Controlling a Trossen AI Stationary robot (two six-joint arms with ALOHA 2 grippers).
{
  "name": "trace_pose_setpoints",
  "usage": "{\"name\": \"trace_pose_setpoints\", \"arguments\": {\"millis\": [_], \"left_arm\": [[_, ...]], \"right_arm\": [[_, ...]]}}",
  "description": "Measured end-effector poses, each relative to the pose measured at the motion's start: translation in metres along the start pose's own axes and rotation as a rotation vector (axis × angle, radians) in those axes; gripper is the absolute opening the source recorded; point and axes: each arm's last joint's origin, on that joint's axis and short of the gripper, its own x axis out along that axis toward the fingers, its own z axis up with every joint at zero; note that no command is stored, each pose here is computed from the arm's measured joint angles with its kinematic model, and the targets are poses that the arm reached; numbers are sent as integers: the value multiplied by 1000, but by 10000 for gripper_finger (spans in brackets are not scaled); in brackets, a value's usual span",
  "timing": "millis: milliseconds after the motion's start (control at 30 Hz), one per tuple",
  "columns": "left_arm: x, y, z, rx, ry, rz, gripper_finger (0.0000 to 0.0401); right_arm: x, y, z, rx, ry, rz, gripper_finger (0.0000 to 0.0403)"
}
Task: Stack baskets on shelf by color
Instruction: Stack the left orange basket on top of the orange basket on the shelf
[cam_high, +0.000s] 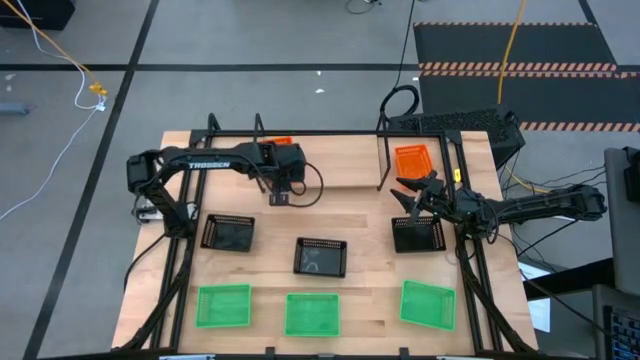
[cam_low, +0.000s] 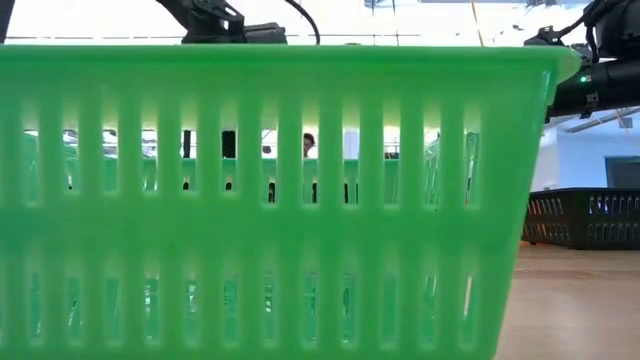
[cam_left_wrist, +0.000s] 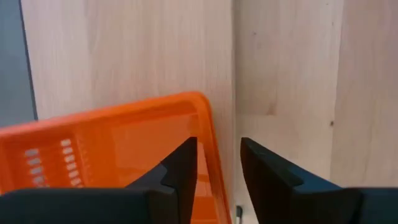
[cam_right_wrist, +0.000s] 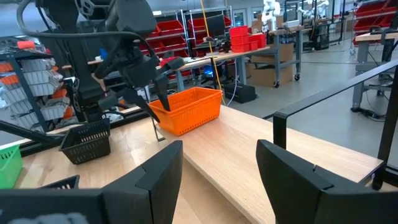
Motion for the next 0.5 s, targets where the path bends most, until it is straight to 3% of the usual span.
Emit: {"name": "trace_pose_setpoints", "arguments": {"millis": [167, 500], "left_arm": [[0, -2, 1, 92, -3, -2, 80], [-3, -2, 0, 128, -7, -3, 16]], "right_arm": [[0, 0, 0, -3, 0, 0, 199], [0, 0, 0, -1, 0, 0, 199]]}}
